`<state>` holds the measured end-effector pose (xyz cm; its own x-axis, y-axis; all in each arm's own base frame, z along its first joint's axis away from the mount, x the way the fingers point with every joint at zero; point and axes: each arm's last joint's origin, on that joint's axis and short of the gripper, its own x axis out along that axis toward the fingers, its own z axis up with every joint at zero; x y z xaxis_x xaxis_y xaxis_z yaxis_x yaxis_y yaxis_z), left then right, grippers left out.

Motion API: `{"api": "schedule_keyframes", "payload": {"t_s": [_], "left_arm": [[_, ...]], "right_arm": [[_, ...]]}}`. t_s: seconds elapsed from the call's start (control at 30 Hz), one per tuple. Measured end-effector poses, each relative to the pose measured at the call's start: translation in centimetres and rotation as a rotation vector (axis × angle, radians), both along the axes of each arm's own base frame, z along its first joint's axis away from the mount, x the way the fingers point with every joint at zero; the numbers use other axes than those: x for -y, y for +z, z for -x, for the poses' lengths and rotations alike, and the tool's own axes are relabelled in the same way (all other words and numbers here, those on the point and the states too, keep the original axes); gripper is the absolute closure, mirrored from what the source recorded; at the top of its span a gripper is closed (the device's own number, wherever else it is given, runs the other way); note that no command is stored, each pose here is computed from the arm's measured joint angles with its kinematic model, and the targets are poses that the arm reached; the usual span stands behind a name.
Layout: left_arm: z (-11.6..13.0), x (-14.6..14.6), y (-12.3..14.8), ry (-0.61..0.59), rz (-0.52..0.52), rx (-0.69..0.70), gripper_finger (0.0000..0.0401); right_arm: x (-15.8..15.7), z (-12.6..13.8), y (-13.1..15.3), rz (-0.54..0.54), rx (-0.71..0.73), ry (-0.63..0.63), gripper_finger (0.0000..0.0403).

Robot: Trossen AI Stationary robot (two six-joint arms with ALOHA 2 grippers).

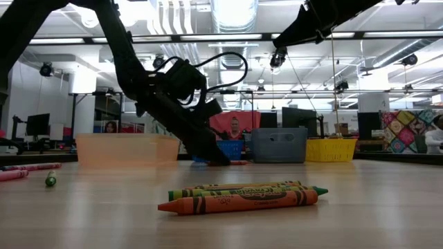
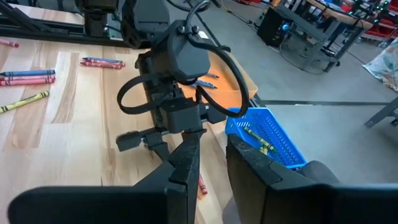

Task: Sort crayons
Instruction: Put the orange crayon into the yellow bin

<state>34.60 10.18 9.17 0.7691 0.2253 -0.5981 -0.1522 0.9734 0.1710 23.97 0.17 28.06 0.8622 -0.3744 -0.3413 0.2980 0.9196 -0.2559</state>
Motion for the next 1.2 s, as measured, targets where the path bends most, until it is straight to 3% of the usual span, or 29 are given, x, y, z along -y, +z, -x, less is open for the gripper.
{"api": "schedule_keyframes", "payload": {"t_s": [0.53,1.2], "left_arm": [[0.01,0.05,-0.22,0.008,0.029,-0.005,0.0266],[0.15,0.28,-0.49,-0.022,0.08,-0.027,0.0358]], "right_arm": [[0.0,0.0,-0.01,-0.006,0.003,-0.002,0.0333],[0.0,0.0,-0.01,-0.006,0.003,-0.003,0.0335]]}}
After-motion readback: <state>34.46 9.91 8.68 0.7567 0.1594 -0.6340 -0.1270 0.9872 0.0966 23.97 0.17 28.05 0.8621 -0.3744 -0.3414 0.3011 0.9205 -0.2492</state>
